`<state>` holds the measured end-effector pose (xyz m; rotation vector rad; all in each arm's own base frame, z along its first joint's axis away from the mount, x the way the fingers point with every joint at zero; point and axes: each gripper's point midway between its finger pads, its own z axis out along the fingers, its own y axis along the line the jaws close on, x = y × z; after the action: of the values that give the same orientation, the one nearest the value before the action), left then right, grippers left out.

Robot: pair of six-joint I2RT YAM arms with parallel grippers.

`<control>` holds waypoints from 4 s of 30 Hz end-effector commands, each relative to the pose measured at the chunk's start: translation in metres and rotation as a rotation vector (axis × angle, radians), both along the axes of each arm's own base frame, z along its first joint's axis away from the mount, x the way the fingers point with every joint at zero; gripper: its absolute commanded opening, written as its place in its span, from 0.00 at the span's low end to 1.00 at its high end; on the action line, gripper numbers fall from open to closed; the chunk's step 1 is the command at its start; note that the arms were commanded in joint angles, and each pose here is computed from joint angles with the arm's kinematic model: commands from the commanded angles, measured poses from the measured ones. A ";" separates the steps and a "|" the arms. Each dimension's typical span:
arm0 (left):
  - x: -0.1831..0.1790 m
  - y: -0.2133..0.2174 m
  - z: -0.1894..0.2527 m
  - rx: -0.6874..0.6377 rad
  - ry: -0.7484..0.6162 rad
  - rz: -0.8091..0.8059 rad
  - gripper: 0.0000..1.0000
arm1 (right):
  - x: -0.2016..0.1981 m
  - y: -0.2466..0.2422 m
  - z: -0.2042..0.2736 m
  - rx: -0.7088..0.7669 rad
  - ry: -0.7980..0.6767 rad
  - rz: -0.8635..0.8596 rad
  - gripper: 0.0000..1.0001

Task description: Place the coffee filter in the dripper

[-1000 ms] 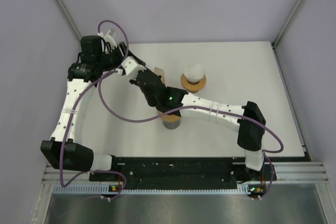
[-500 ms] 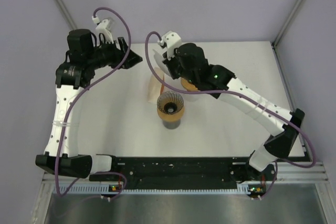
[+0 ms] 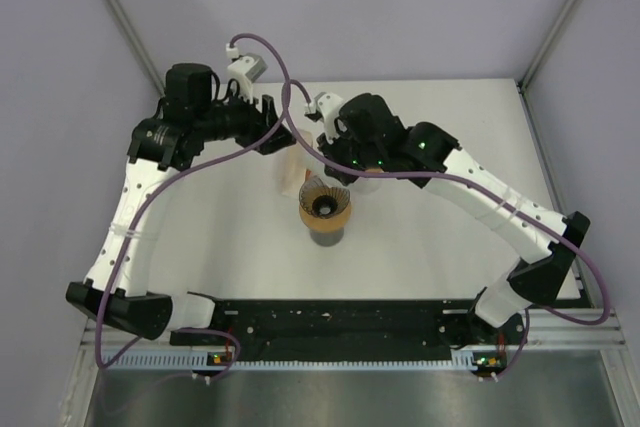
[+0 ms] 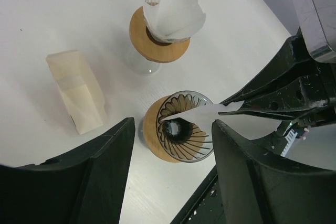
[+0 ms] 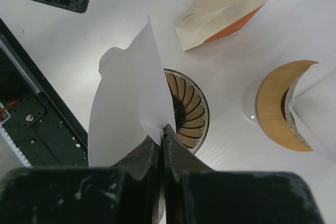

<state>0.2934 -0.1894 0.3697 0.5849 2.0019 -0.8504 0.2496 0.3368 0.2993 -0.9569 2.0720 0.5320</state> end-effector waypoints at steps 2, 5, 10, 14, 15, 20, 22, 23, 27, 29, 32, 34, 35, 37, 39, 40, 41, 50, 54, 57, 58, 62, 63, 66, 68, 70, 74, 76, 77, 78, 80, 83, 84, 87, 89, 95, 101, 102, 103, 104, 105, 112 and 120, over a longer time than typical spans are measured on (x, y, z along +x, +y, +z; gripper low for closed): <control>-0.008 -0.009 -0.024 0.040 0.024 -0.076 0.66 | -0.009 0.000 0.006 0.042 0.056 0.033 0.00; -0.007 -0.010 -0.040 0.052 0.062 -0.076 0.67 | -0.003 0.004 -0.006 0.034 0.077 0.034 0.00; -0.006 -0.011 -0.065 0.056 0.126 -0.065 0.71 | 0.002 0.012 -0.015 0.082 0.106 0.042 0.00; -0.010 -0.015 -0.072 0.031 0.161 -0.086 0.71 | 0.005 0.011 -0.030 0.056 0.122 0.024 0.00; -0.011 -0.016 -0.072 0.029 0.162 -0.088 0.71 | 0.004 0.012 -0.035 0.049 0.132 0.027 0.00; -0.011 -0.019 -0.081 0.019 0.191 -0.104 0.69 | 0.006 0.013 -0.049 0.048 0.156 0.021 0.03; -0.009 -0.020 -0.088 0.016 0.211 -0.094 0.67 | 0.009 0.011 -0.051 0.049 0.156 0.008 0.12; -0.005 -0.019 -0.092 0.013 0.221 -0.069 0.66 | 0.011 0.011 -0.051 0.048 0.153 0.003 0.20; -0.001 -0.020 -0.098 -0.003 0.222 -0.043 0.65 | 0.017 0.007 -0.040 0.064 0.109 -0.010 0.39; -0.001 -0.021 -0.094 -0.008 0.217 -0.049 0.65 | 0.019 0.005 -0.032 0.071 0.082 -0.012 0.43; 0.000 -0.020 -0.094 -0.006 0.211 -0.048 0.64 | 0.023 0.001 -0.019 0.073 0.030 -0.018 0.48; 0.000 -0.021 -0.092 -0.007 0.208 -0.050 0.64 | 0.026 -0.002 -0.008 0.078 -0.008 -0.018 0.50; -0.001 -0.021 -0.093 -0.008 0.209 -0.053 0.64 | 0.027 -0.003 -0.002 0.079 -0.030 -0.018 0.52; 0.000 -0.021 -0.091 -0.009 0.206 -0.052 0.64 | 0.029 -0.006 0.009 0.085 -0.070 -0.016 0.55; 0.000 -0.021 -0.090 -0.007 0.201 -0.056 0.64 | 0.029 -0.008 0.019 0.091 -0.099 -0.008 0.56; 0.000 -0.021 -0.090 -0.007 0.199 -0.055 0.64 | 0.029 -0.009 0.024 0.100 -0.108 -0.011 0.56; 0.000 -0.021 -0.089 -0.005 0.198 -0.053 0.64 | 0.028 -0.009 0.030 0.110 -0.117 -0.009 0.56; 0.002 -0.020 -0.087 0.001 0.190 -0.051 0.64 | 0.009 0.000 0.057 0.227 -0.176 0.118 0.03; 0.002 -0.018 -0.084 0.001 0.182 -0.047 0.64 | 0.005 0.007 0.032 0.207 -0.097 0.141 0.00; 0.002 -0.016 -0.083 0.002 0.180 -0.040 0.65 | 0.000 0.012 0.012 0.190 -0.024 0.153 0.00; 0.003 -0.015 -0.083 0.003 0.179 -0.036 0.65 | -0.002 0.015 0.006 0.189 -0.002 0.160 0.00; 0.003 -0.012 -0.085 0.004 0.182 -0.025 0.65 | 0.002 0.015 -0.013 0.145 0.037 0.138 0.00; 0.003 -0.012 -0.085 0.003 0.182 -0.026 0.65 | 0.003 0.014 -0.017 0.130 0.041 0.129 0.00; 0.003 -0.011 -0.087 0.005 0.185 -0.023 0.65 | 0.006 0.012 -0.023 0.105 0.041 0.118 0.00; 0.003 -0.011 -0.088 0.006 0.185 -0.019 0.65 | 0.007 0.011 -0.019 0.107 0.034 0.114 0.00; 0.004 -0.010 -0.091 0.009 0.187 -0.015 0.66 | 0.007 0.010 -0.010 0.121 0.016 0.113 0.00; 0.005 -0.011 -0.093 0.009 0.186 -0.017 0.66 | 0.015 0.002 0.015 0.144 -0.050 0.061 0.00; 0.006 -0.011 -0.097 0.012 0.196 -0.017 0.66 | 0.026 -0.009 0.020 0.135 -0.079 -0.007 0.04; 0.006 -0.011 -0.096 0.012 0.195 -0.017 0.66 | 0.030 -0.013 0.022 0.141 -0.079 -0.025 0.14; 0.007 -0.011 -0.097 0.015 0.195 -0.015 0.66 | 0.034 -0.017 0.023 0.152 -0.074 -0.032 0.23; 0.007 -0.011 -0.096 0.011 0.189 -0.018 0.66 | 0.046 -0.026 0.023 0.174 -0.049 -0.035 0.34; 0.007 -0.012 -0.096 0.009 0.191 -0.021 0.66 | 0.055 -0.027 0.018 0.207 0.015 -0.005 0.51; 0.007 -0.012 -0.097 0.009 0.196 -0.021 0.66 | 0.057 -0.025 0.015 0.208 0.033 0.004 0.55; 0.006 -0.011 -0.099 0.014 0.194 -0.017 0.66 | 0.057 -0.017 0.002 0.199 0.078 0.038 0.59; 0.005 -0.011 -0.098 0.013 0.191 -0.018 0.66 | 0.056 -0.011 -0.003 0.201 0.102 0.063 0.59; 0.004 -0.011 -0.097 0.009 0.187 -0.022 0.65 | 0.054 -0.001 -0.020 0.201 0.178 0.098 0.56; 0.004 -0.011 -0.097 0.008 0.189 -0.025 0.65 | 0.040 0.008 -0.019 0.239 0.235 0.170 0.39; 0.004 -0.011 -0.096 0.006 0.188 -0.024 0.65 | 0.040 0.009 -0.018 0.243 0.239 0.170 0.38; 0.004 -0.012 -0.096 0.005 0.189 -0.025 0.65 | 0.039 0.008 -0.019 0.242 0.242 0.171 0.36; 0.004 -0.012 -0.097 0.005 0.190 -0.025 0.65 | 0.036 0.007 -0.020 0.243 0.247 0.173 0.35; 0.004 -0.012 -0.096 0.004 0.189 -0.026 0.65 | 0.035 0.007 -0.019 0.245 0.250 0.178 0.33; 0.005 -0.012 -0.096 0.003 0.191 -0.029 0.65 | 0.025 0.006 -0.022 0.253 0.275 0.205 0.30; 0.007 -0.012 -0.091 0.001 0.184 -0.022 0.65 | 0.011 0.009 -0.019 0.209 0.200 0.222 0.18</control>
<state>0.2951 -0.1995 0.2621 0.5175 2.2423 -0.9440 0.2765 0.3421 0.2500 -0.9917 2.1723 1.0232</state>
